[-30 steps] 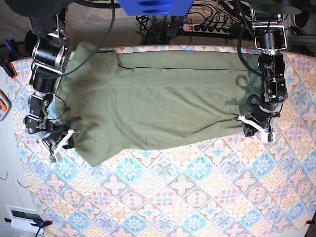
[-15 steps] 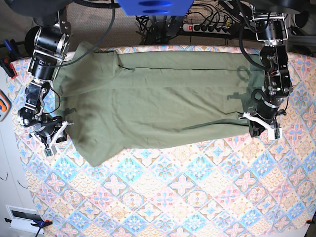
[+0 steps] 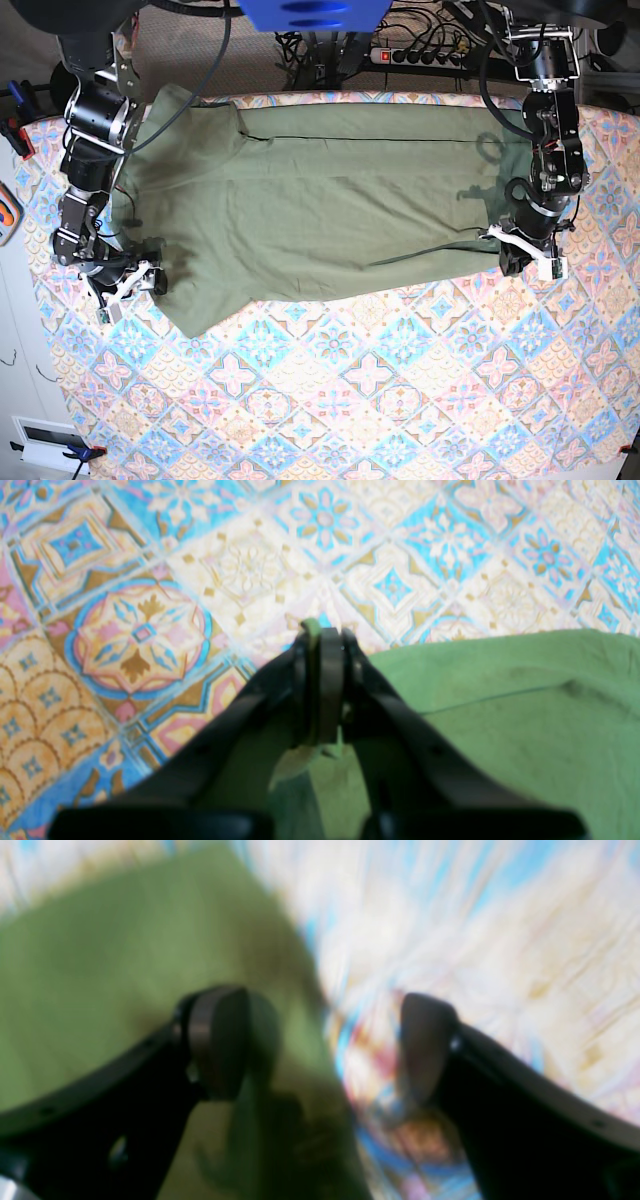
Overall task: Layout the t-shirt on the table in an organized manner, then fold the t-shirt properly
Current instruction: 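Fold the hem over toward the shoulder fold with both grippers, then release the hem and reposition both grippers at the strip's ends, then grasp the strip end with the right gripper and pull it outward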
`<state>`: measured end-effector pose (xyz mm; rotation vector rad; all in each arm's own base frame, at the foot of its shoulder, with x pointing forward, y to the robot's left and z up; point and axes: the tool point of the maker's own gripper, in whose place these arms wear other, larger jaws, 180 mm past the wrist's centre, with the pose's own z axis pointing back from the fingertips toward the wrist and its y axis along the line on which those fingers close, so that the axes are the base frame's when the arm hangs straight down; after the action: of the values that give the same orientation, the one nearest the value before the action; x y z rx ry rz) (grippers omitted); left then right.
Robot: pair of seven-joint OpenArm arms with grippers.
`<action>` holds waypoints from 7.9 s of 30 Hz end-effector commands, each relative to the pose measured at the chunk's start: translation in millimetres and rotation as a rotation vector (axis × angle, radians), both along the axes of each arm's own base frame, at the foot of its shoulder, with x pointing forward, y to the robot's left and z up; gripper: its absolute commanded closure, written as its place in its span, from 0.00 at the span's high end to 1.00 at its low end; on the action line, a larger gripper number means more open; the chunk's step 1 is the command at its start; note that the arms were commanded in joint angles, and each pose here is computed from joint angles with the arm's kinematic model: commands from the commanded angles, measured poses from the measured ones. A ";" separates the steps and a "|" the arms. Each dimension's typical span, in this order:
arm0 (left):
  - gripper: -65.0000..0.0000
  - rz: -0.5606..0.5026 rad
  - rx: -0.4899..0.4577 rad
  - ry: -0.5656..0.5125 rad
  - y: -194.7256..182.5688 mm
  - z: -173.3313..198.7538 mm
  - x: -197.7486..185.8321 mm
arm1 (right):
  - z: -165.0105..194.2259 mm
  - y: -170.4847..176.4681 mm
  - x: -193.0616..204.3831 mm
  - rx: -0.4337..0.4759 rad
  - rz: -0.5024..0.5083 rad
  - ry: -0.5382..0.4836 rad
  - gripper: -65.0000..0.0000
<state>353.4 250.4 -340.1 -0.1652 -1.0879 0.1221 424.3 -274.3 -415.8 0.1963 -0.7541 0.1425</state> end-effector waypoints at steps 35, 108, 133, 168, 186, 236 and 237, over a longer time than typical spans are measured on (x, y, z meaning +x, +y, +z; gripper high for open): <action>0.00 0.005 0.015 -0.060 6.3 18.6 8.8 | 59.0 13.9 41.0 -0.126 0.126 -0.175 0.03; 0.27 0.057 0.038 0.252 28.4 -67.2 -130.5 | 34.0 -57.4 -131.2 -0.410 0.038 0.000 0.34; 0.41 0.107 -0.032 0.060 2.9 -13.8 -107.7 | 110.9 4.1 -46.8 -0.461 0.187 -0.254 0.35; 0.41 0.085 -0.036 0.079 -5.2 -9.2 -106.4 | 35.8 31.0 3.0 -0.192 0.173 -0.079 0.62; 0.41 0.085 -0.037 0.081 -5.0 -9.7 -106.6 | 7.2 48.4 -6.1 -0.112 0.171 -0.033 0.62; 0.41 0.101 -0.049 0.079 -0.1 -14.6 -96.3 | 66.3 28.5 -177.2 -0.508 0.254 -0.053 0.02; 0.41 0.101 -0.049 0.076 -0.1 -13.8 -95.3 | 64.1 28.6 -180.8 -0.507 0.257 -0.044 0.02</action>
<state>251.1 247.6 -366.1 -0.1505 -0.9716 0.2540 237.6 -243.6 -362.4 -0.1800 -0.6771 0.5704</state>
